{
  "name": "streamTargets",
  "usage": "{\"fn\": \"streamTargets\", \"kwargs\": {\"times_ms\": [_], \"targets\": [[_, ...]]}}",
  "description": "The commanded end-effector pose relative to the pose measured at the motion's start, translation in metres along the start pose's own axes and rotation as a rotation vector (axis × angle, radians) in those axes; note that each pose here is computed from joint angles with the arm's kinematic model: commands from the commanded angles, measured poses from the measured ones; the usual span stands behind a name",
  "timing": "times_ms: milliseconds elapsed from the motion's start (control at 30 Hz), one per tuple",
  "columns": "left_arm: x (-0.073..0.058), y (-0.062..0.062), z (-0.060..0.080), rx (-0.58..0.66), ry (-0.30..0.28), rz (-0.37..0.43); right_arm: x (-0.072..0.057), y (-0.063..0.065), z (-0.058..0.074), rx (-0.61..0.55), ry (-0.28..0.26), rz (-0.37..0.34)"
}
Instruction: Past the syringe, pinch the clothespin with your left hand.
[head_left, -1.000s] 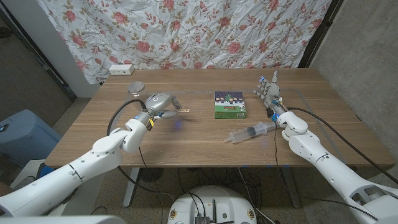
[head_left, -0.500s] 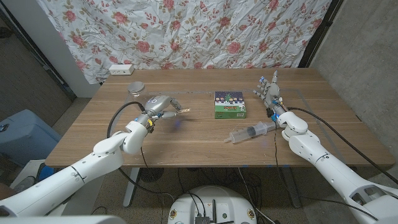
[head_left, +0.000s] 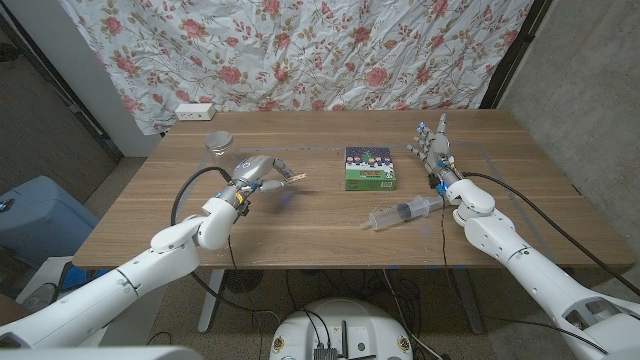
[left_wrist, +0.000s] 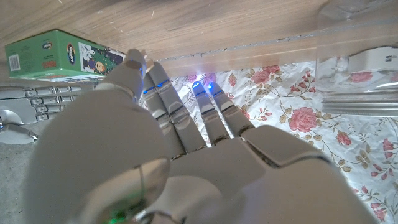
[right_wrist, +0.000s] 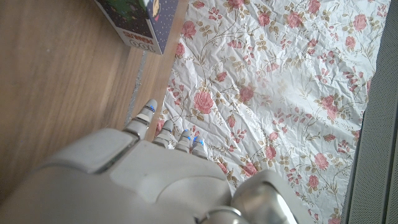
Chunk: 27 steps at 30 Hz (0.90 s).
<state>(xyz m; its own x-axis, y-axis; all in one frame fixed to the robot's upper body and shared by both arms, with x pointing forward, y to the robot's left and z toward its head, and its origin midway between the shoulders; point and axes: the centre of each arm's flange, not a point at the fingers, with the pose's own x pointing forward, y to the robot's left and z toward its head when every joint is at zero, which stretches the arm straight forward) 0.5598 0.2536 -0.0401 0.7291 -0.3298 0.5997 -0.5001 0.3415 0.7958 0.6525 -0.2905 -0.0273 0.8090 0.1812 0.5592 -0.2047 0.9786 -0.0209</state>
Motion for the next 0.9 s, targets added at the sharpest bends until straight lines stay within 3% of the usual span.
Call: {"fn": "streamTargets", "kwargs": {"times_ms": [33, 900], "targets": [[-0.0012, -0.0042, 0.0033, -0.083, -0.001, 0.020, 0.0000, 0.0000, 0.0001, 0.000, 0.000, 0.000], [0.0004, -0.0093, 0.0104, -0.124, -0.016, 0.033, 0.0000, -0.0001, 0.0000, 0.000, 0.000, 0.000]]}}
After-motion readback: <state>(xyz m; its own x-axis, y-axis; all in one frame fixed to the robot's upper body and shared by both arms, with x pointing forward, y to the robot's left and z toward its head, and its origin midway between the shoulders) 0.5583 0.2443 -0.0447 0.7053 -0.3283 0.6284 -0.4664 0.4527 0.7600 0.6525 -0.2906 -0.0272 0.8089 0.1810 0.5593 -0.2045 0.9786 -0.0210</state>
